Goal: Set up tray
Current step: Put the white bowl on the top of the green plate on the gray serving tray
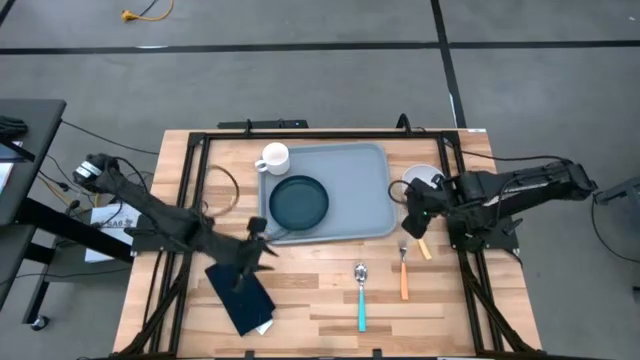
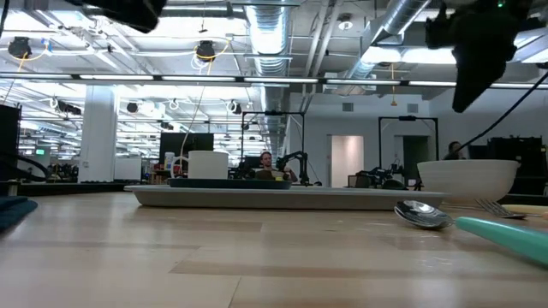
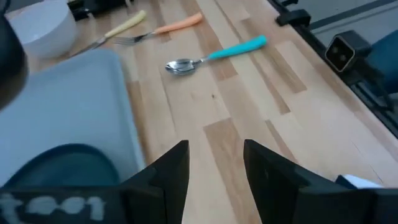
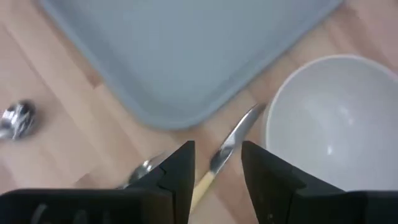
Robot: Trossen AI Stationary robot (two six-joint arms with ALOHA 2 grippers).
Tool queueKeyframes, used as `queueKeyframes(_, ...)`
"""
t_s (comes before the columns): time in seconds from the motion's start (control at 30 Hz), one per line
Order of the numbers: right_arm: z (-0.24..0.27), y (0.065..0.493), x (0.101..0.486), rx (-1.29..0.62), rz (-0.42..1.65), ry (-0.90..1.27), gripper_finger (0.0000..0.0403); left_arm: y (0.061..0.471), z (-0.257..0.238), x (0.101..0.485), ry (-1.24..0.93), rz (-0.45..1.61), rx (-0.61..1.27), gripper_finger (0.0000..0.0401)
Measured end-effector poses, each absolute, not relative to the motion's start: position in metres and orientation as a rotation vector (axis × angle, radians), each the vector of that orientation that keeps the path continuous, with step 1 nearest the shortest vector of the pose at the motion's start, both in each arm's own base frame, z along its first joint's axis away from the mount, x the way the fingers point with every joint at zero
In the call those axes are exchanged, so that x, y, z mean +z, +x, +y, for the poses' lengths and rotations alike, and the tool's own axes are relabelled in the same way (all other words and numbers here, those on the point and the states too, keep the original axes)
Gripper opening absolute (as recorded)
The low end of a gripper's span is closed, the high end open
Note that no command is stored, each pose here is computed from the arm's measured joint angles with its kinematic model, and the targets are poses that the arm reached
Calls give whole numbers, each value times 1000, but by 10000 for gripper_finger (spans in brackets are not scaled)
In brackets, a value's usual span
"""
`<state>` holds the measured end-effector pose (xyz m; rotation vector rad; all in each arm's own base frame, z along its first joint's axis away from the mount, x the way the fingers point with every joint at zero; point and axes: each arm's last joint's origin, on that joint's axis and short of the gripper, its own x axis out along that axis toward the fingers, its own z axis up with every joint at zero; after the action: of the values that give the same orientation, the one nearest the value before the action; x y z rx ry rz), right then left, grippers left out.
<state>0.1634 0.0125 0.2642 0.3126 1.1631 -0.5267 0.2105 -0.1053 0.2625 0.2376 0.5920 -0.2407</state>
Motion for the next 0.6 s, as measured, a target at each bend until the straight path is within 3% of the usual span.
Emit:
queueKeyframes(0.3,-16,180,258,-541,1181,253,124,171,-45,294,151,469,-217,141)
queueKeyframes(0.6,-26,187,239,-548,1371,230,125,145,-30,277,130,402,-153,142)
